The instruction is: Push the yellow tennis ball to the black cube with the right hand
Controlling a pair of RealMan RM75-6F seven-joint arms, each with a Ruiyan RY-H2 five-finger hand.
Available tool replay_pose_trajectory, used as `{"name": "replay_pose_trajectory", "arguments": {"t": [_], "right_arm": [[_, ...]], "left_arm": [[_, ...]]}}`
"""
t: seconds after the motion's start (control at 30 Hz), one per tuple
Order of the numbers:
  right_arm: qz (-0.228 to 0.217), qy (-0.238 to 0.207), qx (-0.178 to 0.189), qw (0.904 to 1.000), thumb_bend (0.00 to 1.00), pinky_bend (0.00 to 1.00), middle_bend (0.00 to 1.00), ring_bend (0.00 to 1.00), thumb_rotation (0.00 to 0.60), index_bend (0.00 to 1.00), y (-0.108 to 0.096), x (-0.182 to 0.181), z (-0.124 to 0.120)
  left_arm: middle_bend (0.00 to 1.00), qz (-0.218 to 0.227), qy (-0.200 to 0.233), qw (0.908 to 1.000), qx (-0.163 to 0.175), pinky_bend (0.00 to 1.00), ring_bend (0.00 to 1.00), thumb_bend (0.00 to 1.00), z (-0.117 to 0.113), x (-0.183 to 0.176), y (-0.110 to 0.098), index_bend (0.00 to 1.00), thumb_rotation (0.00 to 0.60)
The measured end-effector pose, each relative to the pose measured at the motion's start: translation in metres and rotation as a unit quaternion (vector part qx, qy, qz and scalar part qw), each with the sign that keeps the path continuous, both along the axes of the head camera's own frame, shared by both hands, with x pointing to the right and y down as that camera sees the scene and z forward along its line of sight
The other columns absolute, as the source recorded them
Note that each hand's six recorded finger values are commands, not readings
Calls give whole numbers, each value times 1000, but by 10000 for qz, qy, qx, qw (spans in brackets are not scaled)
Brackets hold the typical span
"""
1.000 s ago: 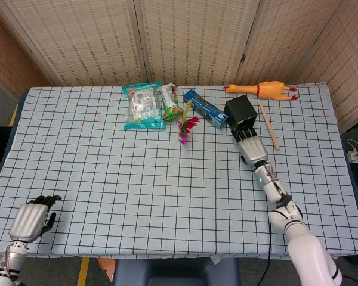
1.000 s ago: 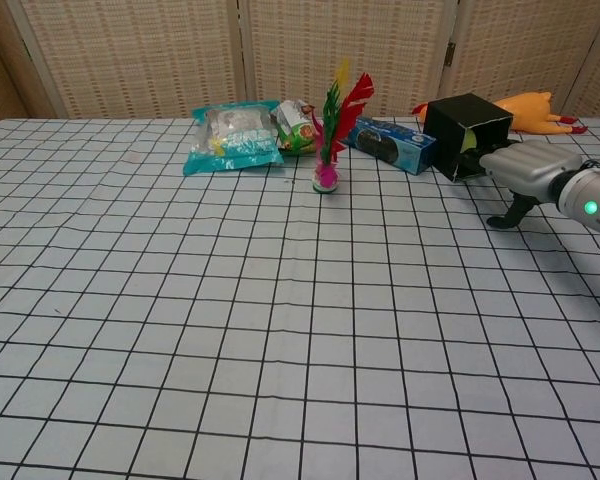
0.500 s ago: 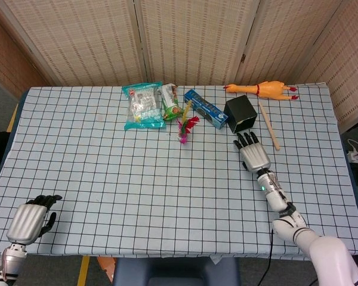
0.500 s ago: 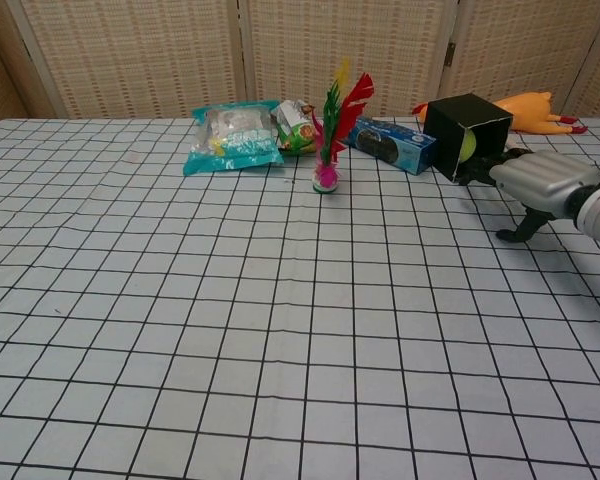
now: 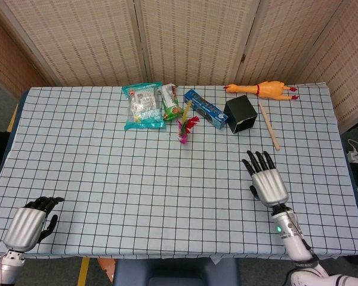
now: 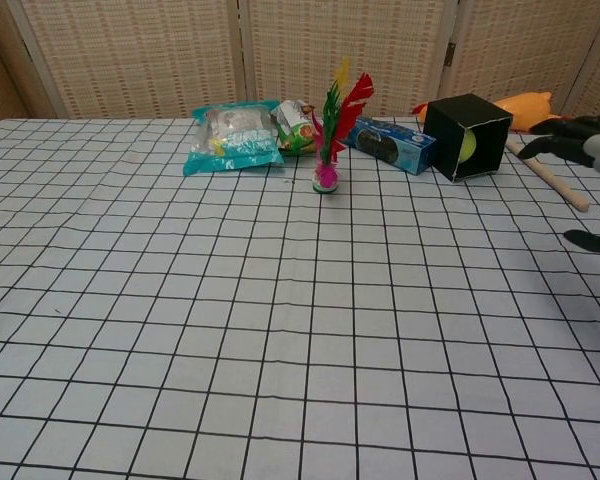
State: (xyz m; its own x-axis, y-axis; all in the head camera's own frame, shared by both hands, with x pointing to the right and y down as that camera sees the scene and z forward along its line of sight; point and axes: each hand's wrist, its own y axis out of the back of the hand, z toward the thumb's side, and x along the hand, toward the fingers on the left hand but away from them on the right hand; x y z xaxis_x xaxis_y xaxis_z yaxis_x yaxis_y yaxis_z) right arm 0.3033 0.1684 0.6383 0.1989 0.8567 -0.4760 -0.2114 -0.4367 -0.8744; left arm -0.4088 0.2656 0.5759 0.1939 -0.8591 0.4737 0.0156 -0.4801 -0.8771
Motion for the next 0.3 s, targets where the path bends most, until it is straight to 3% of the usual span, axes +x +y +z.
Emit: {"name": "replay_pose_trajectory", "arguments": {"t": [0.1, 0.3], "right_arm": [[156, 260, 163, 9994, 212, 47, 0, 0, 600, 82, 16, 30, -20], [235, 245, 315, 9989, 212, 47, 0, 0, 600, 23, 31, 53, -38]], "left_arm": [[367, 40, 59, 10000, 56, 522, 313, 525, -4, 3, 1, 303, 600], [368, 126, 130, 9998, 114, 522, 312, 524, -9, 8, 2, 303, 600]]}}
